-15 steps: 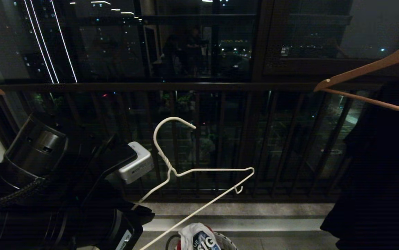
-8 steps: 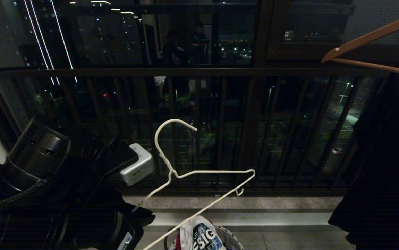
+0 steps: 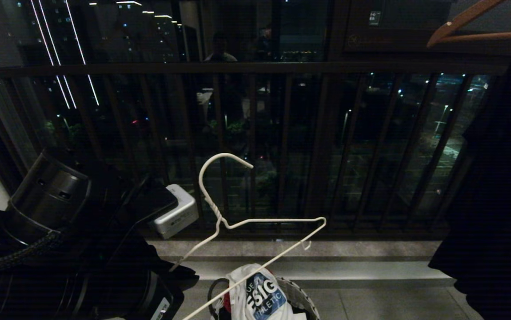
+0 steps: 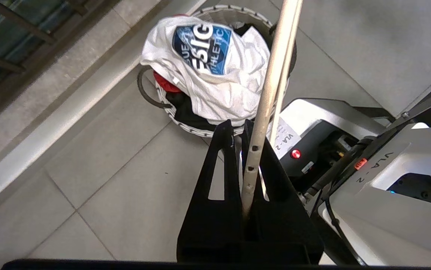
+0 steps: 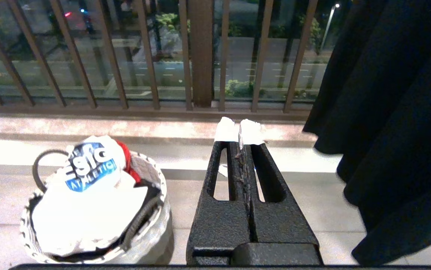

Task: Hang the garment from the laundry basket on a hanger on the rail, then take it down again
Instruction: Pick up clothes from the basket

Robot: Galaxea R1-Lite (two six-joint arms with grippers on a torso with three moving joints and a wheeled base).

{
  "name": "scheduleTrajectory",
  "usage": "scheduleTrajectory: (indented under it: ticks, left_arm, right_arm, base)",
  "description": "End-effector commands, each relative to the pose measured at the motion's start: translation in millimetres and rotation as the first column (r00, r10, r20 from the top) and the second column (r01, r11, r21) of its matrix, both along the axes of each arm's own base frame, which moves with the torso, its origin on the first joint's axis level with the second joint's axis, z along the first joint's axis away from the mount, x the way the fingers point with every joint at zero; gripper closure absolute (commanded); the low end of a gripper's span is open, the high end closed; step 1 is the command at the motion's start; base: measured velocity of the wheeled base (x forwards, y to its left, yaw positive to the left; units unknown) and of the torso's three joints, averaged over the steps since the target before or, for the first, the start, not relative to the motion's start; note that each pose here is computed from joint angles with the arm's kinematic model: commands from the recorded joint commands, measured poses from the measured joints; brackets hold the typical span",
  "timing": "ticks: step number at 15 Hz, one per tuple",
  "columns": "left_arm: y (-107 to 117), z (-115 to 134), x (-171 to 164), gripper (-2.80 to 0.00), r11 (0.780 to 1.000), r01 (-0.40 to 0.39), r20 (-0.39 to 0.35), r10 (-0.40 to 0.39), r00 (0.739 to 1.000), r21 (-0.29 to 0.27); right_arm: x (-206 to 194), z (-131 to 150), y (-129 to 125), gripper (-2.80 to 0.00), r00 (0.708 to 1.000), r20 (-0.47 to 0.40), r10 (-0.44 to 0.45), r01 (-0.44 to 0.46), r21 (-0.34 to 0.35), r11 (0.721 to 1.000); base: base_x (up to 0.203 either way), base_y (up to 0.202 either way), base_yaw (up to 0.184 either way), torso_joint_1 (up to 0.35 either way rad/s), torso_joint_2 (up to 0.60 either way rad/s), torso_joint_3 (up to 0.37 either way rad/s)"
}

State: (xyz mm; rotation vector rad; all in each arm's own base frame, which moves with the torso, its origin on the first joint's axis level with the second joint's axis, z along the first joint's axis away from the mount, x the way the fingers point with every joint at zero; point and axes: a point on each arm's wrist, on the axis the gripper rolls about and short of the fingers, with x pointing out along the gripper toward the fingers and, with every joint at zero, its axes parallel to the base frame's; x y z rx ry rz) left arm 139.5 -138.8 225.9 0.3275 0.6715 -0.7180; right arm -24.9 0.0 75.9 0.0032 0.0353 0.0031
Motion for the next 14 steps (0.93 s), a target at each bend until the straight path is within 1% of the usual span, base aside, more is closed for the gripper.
scheduleTrajectory:
  ticks: [1, 4, 7, 14]
  left_arm:
    - [-0.2, -1.0, 0.2, 0.00, 1.000, -0.001, -0.004, 0.001, 1.000, 0.005]
    - [0.5, -0.6, -0.5, 0.00, 1.000, 0.001, -0.001, -0.001, 1.000, 0.005]
    - [2.3, -4.9, -2.3, 0.00, 0.999, 0.029, 0.009, -0.029, 1.000, 0.038]
    - [3.4, -2.9, -3.4, 0.00, 0.999, 0.029, 0.016, -0.029, 0.999, 0.031]
  right_arm:
    - [0.1, 0.0, 0.0, 0.00, 1.000, -0.001, 0.001, -0.001, 0.000, 1.000]
    - [0.1, 0.0, 0.0, 0.00, 1.000, -0.001, 0.001, -0.001, 0.000, 1.000]
    - [0.1, 0.0, 0.0, 0.00, 1.000, -0.001, 0.001, -0.001, 0.000, 1.000]
    - [0.1, 0.0, 0.0, 0.00, 1.000, -0.001, 0.000, 0.000, 0.000, 1.000]
  base:
    - [0.000, 0.000, 0.000, -0.191, 0.48, 0.304]
    - [0.000, 0.000, 0.000, -0.165, 0.48, 0.316]
    - [0.000, 0.000, 0.000, -0.146, 0.46, 0.311]
    - [0.000, 0.000, 0.000, -0.094, 0.45, 0.349]
